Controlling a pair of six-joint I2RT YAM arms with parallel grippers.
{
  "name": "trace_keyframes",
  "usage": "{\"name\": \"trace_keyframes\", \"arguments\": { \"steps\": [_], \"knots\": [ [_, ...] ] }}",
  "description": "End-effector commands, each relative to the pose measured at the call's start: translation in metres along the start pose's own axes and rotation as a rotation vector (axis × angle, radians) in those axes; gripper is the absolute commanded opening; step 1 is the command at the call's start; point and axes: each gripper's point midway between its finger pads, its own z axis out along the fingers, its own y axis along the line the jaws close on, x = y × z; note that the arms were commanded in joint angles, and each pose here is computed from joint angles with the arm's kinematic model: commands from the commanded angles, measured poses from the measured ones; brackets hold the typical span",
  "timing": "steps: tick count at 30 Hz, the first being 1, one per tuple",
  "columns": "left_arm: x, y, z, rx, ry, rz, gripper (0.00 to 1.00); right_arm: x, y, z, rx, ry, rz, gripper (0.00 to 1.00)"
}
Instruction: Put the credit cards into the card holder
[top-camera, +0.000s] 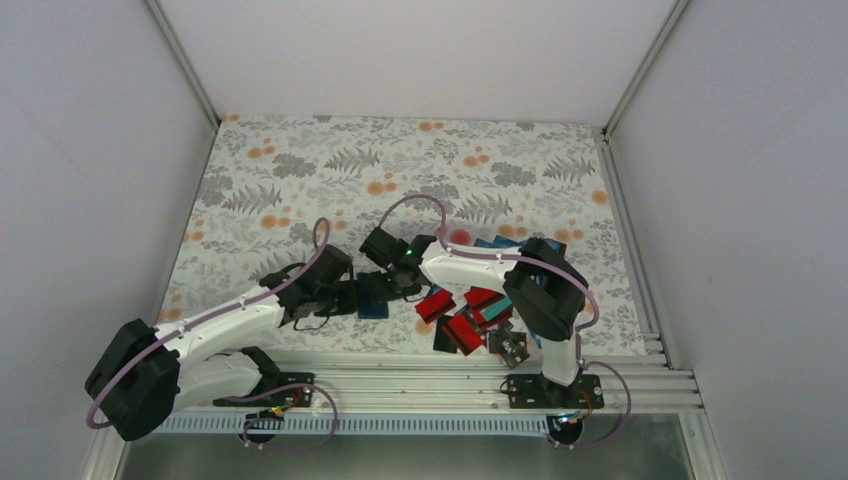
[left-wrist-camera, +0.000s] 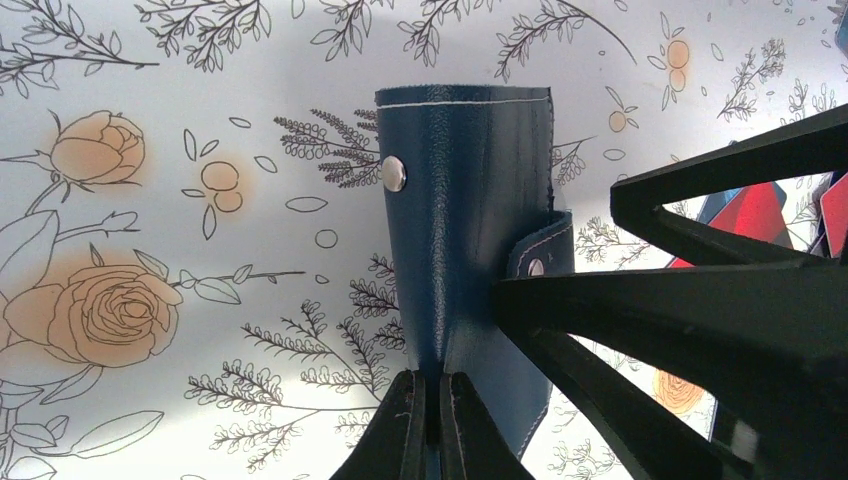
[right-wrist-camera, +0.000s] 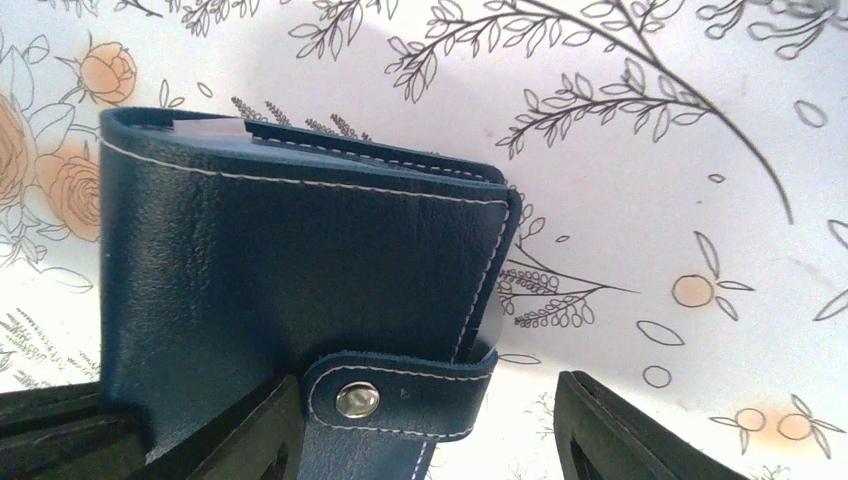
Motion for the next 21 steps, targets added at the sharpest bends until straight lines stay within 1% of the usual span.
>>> {"name": "trace_keyframes", "arguments": {
  "steps": [1, 10, 21],
  "knots": [
    [-0.009, -0.013, -0.008, 0.008, -0.031, 0.010, 0.02, 0.001, -0.029, 0.007, 0.171, -0.019, 0.004, 0.63],
    [-0.009, -0.005, -0.008, -0.052, -0.038, 0.006, 0.02, -0.001, -0.045, -0.010, 0.245, -0.053, 0.007, 0.63],
    [-0.008, 0.001, -0.004, -0.079, -0.037, 0.002, 0.02, 0.004, -0.087, -0.033, 0.310, -0.080, 0.063, 0.63]
  ]
}}
